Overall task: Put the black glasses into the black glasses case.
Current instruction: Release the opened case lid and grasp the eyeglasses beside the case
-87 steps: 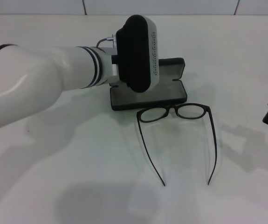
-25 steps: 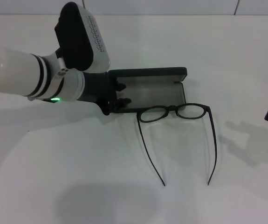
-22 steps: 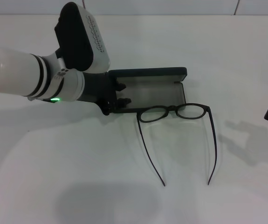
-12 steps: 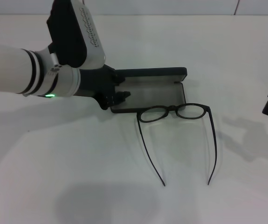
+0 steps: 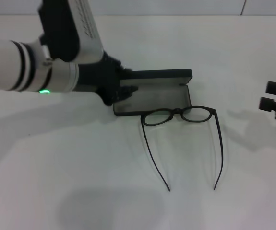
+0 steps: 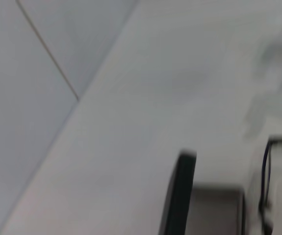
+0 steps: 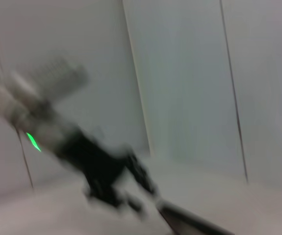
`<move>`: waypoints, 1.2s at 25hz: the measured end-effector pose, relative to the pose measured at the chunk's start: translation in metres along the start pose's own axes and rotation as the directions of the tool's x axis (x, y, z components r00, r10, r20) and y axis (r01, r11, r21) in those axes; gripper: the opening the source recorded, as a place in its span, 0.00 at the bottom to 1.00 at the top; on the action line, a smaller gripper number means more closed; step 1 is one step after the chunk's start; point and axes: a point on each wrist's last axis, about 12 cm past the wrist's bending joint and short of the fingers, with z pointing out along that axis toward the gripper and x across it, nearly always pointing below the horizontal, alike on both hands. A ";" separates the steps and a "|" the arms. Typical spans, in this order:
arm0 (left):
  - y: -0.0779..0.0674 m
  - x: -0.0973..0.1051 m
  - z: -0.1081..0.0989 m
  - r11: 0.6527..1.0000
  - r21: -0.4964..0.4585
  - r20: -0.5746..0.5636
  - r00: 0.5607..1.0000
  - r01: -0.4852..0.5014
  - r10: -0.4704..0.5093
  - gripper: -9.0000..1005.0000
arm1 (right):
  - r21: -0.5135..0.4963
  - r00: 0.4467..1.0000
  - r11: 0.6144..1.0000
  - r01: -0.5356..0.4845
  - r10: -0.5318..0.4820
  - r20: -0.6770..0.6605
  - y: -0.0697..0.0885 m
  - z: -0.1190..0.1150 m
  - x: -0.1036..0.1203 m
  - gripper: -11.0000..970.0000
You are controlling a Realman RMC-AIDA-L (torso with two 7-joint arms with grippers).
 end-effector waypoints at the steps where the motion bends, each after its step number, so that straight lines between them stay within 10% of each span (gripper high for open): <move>1: 0.000 -0.006 -0.008 1.000 -0.008 0.033 0.999 0.002 -0.002 0.35 | 0.000 0.994 1.000 0.007 -0.007 -0.109 -0.012 0.016 -0.017 0.46; 6: 0.004 -0.021 -0.043 0.991 0.001 0.273 0.954 0.132 -0.127 0.35 | -0.049 0.956 0.999 0.016 -0.030 -0.292 -0.028 0.053 -0.058 0.46; 13: -0.001 -0.004 -0.076 0.938 0.217 0.539 0.767 0.272 -0.347 0.35 | -0.195 0.821 0.979 0.061 -0.160 -0.548 -0.022 0.125 -0.116 0.46; 21: -0.026 0.052 -0.086 0.897 0.350 0.650 0.620 0.270 -0.440 0.35 | -0.307 0.661 0.944 0.120 -0.306 -0.685 -0.003 0.193 -0.137 0.46; 30: -0.061 0.102 -0.077 0.877 0.407 0.667 0.573 0.255 -0.476 0.35 | -0.342 0.595 0.926 0.158 -0.365 -0.715 0.005 0.234 -0.131 0.43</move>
